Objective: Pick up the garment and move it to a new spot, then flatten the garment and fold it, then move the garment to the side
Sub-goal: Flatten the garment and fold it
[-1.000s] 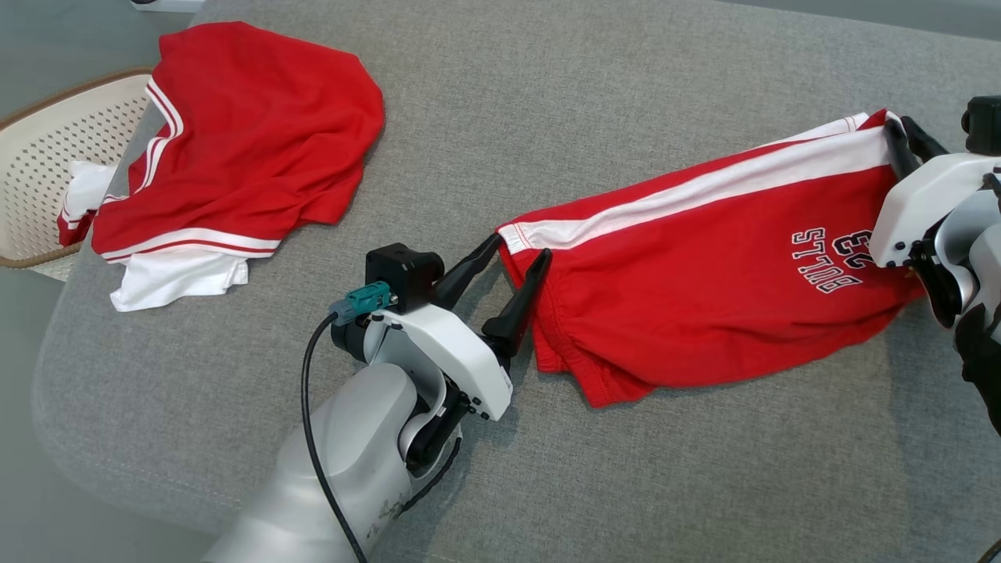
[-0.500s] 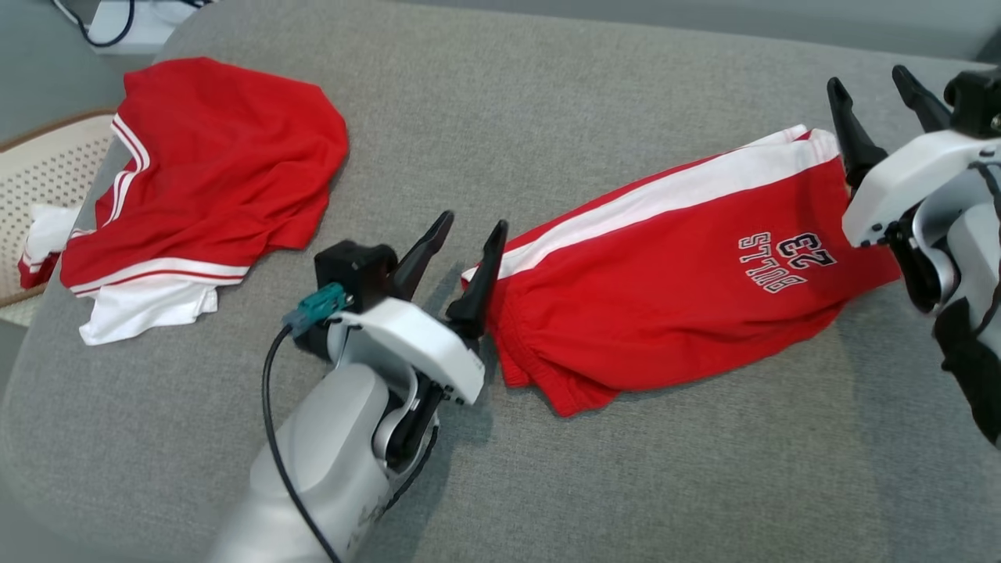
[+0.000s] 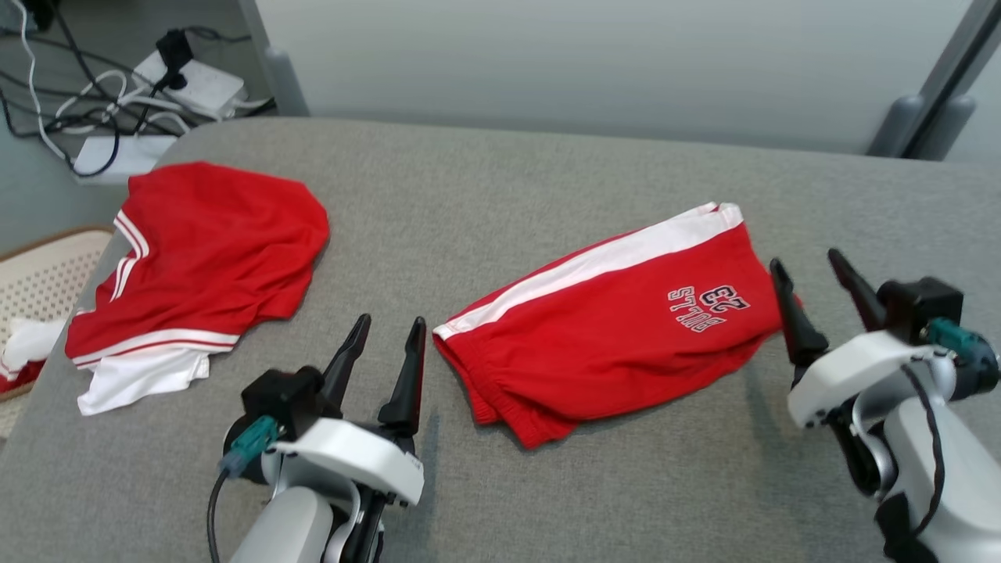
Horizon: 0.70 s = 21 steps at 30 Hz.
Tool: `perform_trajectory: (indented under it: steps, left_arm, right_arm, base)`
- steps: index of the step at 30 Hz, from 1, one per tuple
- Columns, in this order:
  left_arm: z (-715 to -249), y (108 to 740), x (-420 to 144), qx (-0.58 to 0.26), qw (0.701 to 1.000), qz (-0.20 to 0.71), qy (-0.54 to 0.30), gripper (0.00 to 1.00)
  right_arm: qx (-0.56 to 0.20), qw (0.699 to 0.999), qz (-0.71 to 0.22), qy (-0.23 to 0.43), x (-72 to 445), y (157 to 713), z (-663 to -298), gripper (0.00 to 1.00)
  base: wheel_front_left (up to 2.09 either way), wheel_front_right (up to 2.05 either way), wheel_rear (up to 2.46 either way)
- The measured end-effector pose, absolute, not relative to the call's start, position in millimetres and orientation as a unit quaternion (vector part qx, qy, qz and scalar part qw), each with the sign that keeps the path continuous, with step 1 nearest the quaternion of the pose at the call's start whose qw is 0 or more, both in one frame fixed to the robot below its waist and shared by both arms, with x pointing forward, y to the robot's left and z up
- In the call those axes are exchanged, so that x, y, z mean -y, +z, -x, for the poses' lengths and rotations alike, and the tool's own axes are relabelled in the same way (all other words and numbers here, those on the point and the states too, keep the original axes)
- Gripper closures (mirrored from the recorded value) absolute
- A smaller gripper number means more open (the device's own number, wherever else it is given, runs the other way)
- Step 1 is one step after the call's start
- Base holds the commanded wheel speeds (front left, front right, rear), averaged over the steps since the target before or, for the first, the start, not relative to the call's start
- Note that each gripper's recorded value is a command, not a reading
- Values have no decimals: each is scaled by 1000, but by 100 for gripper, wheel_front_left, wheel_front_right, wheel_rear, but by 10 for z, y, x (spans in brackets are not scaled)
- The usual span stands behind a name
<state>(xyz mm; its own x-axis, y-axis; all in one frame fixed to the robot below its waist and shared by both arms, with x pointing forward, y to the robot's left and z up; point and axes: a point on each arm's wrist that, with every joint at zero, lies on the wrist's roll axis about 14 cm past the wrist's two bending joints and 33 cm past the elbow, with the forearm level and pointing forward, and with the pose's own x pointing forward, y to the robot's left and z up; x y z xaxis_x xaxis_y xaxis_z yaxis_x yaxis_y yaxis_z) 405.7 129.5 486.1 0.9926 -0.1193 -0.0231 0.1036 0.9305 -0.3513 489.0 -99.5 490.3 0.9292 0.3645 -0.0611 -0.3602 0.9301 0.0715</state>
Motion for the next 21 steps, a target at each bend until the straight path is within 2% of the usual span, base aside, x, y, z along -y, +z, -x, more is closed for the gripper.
perform_trajectory:
  steps: [10, 15, 21]
  left_arm:
    - [-3656, 5039, -1252, 18, 986, 151, -66, 0]
    - [-3555, 4967, -1203, 9, 987, 138, -76, 0]
    - [-3524, 4931, -1202, 5, 988, 133, -78, 0]
  right_arm:
    - [-4, 989, -47, 141, 1273, 4996, -4228, 0]
    - [-7, 991, -56, 122, 1380, 4932, -4065, 0]
    - [-20, 991, -79, 108, 1429, 4835, -4033, 0]
  base:
    - [0, 0, 0]
    - [0, 0, 0]
    - [0, 0, 0]
